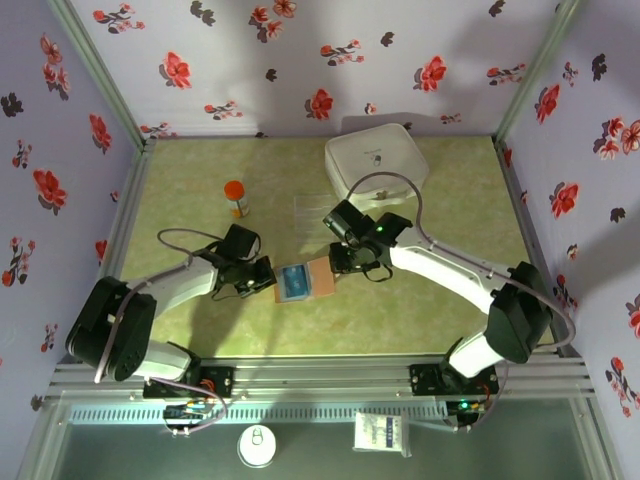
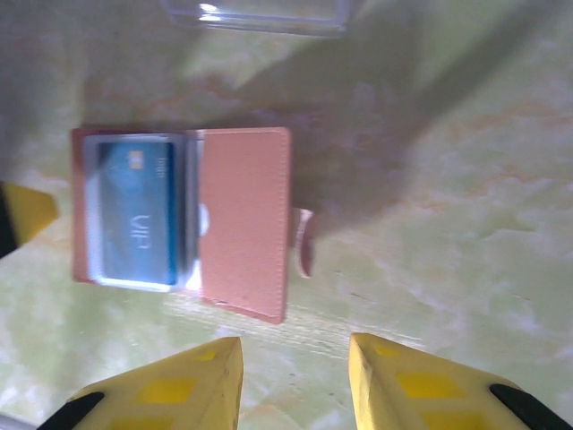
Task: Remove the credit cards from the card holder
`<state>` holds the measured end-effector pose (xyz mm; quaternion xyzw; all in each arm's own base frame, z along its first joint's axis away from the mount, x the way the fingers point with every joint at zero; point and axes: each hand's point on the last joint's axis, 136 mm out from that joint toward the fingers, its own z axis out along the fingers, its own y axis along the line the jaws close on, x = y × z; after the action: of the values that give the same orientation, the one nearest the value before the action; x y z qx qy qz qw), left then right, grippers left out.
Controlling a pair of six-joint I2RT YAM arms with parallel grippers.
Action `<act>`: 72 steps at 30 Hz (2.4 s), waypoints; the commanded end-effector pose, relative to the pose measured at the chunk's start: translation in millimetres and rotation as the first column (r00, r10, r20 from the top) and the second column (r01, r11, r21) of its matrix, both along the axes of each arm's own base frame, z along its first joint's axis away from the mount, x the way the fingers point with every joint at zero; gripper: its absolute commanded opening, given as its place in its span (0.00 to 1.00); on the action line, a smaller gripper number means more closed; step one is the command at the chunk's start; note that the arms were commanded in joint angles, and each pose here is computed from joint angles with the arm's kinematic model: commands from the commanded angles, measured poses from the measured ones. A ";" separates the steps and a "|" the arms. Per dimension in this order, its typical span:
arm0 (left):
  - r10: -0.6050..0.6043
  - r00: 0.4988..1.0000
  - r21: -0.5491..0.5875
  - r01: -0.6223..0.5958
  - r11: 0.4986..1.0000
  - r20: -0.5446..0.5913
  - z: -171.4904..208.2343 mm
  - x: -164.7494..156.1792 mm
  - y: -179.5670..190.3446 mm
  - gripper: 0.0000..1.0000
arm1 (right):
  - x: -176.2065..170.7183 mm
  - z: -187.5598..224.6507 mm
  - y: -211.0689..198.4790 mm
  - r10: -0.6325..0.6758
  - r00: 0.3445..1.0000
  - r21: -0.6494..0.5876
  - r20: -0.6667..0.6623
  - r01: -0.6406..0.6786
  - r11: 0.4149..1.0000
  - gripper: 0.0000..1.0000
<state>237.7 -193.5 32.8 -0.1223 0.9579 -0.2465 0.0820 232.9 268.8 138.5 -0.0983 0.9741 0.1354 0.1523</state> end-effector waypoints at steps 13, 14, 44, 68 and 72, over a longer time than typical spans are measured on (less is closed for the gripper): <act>-0.092 0.996 0.050 0.092 0.994 -0.012 -16.8 15.5 -10.8 0.00 | -3.5 -23.4 39.5 0.036 0.997 0.094 -0.067 -0.029 0.995 0.38; -0.095 0.995 0.049 0.096 0.994 -0.009 -16.7 16.4 -11.6 0.00 | -2.8 -24.7 40.4 0.036 0.997 0.090 -0.070 -0.029 0.995 0.37; -0.136 0.988 -0.085 0.142 0.986 0.076 27.7 17.3 -34.9 0.00 | 24.0 -101.3 19.3 -0.019 0.989 -0.089 -0.148 0.006 0.996 0.39; -0.145 0.986 -0.091 0.152 0.984 0.083 36.9 17.1 -38.8 0.00 | 27.7 -46.2 52.9 0.034 0.995 0.074 -0.093 -0.027 0.997 0.38; -0.151 0.987 -0.082 0.155 0.984 0.059 28.2 8.2 -40.6 0.00 | 21.8 -55.4 70.8 0.064 0.988 0.149 -0.142 -0.042 0.988 0.36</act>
<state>254.2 -230.7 61.9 -0.0538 0.9489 -0.2967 0.0934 260.7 323.5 83.2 -0.1061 0.9726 0.1801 0.1022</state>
